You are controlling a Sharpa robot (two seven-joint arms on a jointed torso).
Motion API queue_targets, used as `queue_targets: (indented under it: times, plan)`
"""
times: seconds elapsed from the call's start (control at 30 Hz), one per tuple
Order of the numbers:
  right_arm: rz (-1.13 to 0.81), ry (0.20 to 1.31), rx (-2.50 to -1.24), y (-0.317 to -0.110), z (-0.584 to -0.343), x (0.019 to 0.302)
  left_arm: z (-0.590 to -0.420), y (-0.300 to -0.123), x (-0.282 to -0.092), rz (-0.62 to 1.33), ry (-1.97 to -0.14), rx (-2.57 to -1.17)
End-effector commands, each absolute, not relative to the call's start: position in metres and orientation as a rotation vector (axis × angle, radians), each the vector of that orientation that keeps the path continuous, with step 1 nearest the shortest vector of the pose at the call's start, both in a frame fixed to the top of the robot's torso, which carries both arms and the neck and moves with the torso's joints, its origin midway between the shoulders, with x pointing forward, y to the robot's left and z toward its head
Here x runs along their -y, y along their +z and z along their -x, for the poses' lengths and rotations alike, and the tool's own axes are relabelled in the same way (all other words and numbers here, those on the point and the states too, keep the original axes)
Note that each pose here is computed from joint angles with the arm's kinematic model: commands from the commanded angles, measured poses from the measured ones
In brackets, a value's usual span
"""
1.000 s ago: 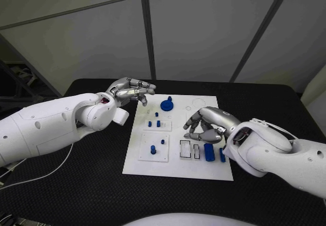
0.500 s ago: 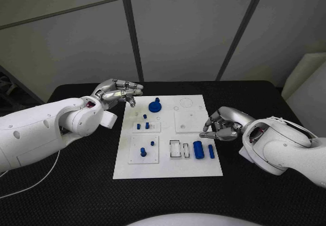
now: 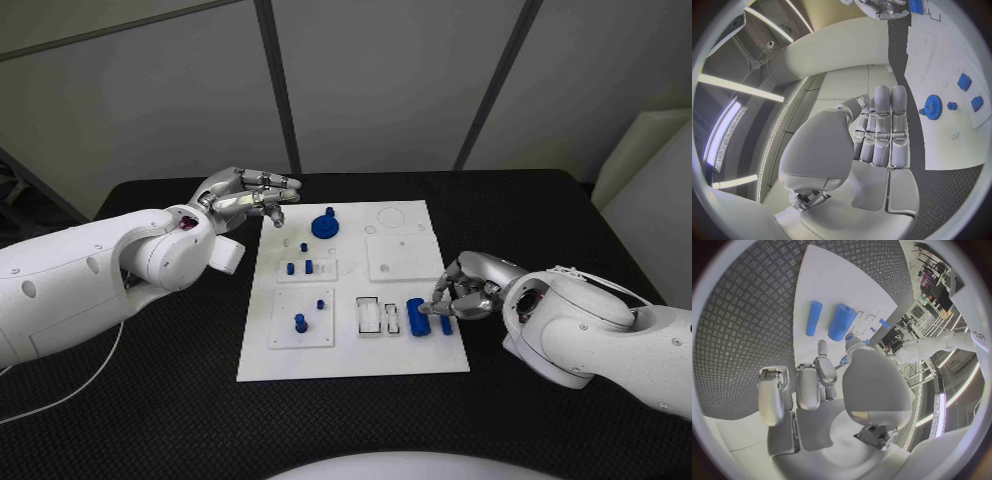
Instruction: Assemble the parts on the task board
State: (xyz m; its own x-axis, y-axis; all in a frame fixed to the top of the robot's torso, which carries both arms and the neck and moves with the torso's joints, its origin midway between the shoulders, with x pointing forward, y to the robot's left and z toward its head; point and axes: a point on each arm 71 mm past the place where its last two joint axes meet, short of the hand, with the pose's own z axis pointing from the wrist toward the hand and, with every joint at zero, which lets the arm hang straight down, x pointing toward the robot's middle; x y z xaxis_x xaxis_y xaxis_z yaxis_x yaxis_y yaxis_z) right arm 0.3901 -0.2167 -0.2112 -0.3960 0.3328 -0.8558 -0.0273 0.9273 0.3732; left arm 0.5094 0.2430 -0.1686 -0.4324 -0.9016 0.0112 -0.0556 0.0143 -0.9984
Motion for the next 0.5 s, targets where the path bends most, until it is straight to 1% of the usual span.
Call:
queue_targets:
  times: [0.03, 0.27, 0.5]
  plan:
    - [-0.207, 0.359, -1.975, -0.217, -0.388, 0.214, -0.509, -0.167, -0.242, 0.994, -1.528, -1.567]
    - [-0.182, 0.368, -2.005, -0.226, -0.385, 0.206, -0.509, -0.167, -0.243, 0.999, -1.521, -1.569]
    - [-0.164, 0.374, -2.018, -0.232, -0.383, 0.2, -0.509, -0.167, -0.245, 1.002, -1.516, -1.571]
